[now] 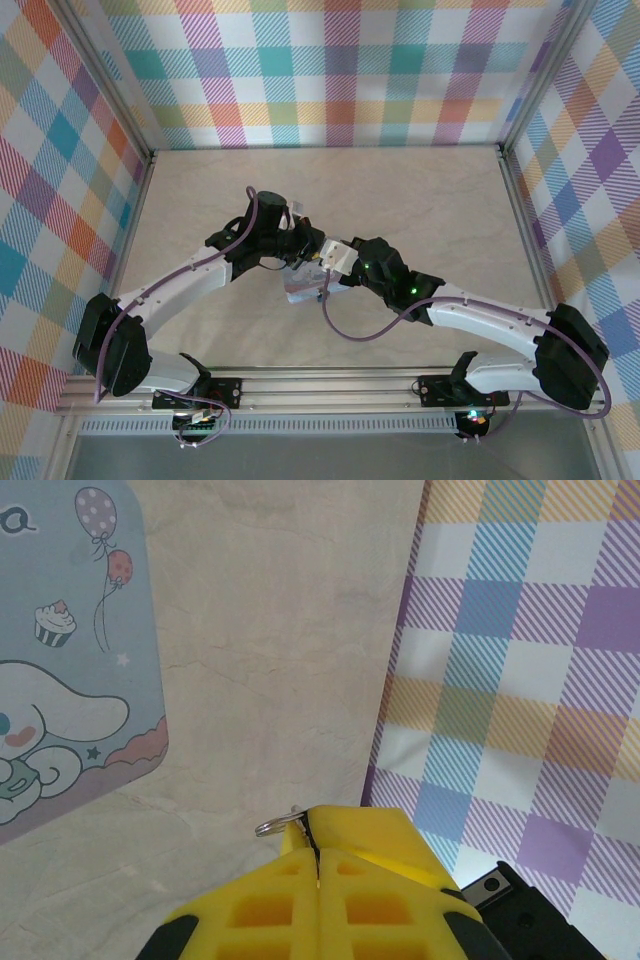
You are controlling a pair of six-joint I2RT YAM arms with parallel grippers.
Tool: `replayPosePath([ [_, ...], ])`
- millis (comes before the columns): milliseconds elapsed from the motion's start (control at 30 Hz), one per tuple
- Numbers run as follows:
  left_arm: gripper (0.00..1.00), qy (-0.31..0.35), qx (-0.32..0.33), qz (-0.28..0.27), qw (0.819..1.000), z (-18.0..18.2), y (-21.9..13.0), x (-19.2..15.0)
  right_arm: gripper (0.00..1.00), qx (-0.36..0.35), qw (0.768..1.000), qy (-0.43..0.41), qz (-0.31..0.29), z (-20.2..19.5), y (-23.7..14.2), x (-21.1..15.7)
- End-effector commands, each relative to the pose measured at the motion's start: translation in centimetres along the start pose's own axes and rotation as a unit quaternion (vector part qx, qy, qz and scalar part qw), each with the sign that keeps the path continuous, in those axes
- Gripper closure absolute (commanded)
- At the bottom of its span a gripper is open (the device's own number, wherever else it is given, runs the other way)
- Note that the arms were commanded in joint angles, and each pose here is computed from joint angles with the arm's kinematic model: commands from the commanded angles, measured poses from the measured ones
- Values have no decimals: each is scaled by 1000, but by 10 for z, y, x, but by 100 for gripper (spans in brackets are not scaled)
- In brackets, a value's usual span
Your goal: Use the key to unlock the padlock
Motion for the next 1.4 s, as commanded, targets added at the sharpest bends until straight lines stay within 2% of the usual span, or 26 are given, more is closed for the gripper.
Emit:
replayPosePath([
  [0, 100, 8, 21, 5, 1000, 3, 0, -5, 87, -6, 1000, 20, -23, -7, -5, 17],
  [67, 100, 34, 27, -2, 999, 3, -2, -3, 75, 10, 999, 27, -14, -2, -8, 12],
  [233, 100, 163, 46, 0, 985, -4, -15, -1, 49, 70, 994, 79, -6, 8, -26, -3],
  [333, 100, 238, 33, 16, 971, -14, -21, -7, 39, 130, 981, 146, -16, 10, -41, -7],
  [433, 100, 302, 6, 51, 952, -24, -26, -18, 32, 205, 954, 215, -39, 9, -58, -5],
  [567, 100, 365, -20, 100, 925, -30, -33, -34, 31, 284, 909, 291, -88, 0, -79, 5],
  [667, 100, 404, -35, 112, 907, -34, -40, -41, 31, 322, 884, 315, -123, -4, -91, 17],
  [833, 100, 446, -55, 117, 886, -38, -48, -49, 32, 374, 858, 331, -125, -3, -94, 30],
  [1133, 100, 459, -72, 116, 878, -43, -52, -52, 37, 426, 822, 364, -100, 0, -71, 34],
  [1367, 100, 459, -75, 118, 877, -45, -52, -53, 48, 443, 809, 376, -93, 2, -65, 35],
])
Point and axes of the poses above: each hand's point on the last joint's axis, 136 mm out from that joint toward the fingers, its own y axis out along the fingers, its own z axis along the line the jaws close on, x = y × z, the point moved 2 cm from there along -y, back along the fingers, and after that the axes turned 8 degrees about y, right-handed, at the moved point
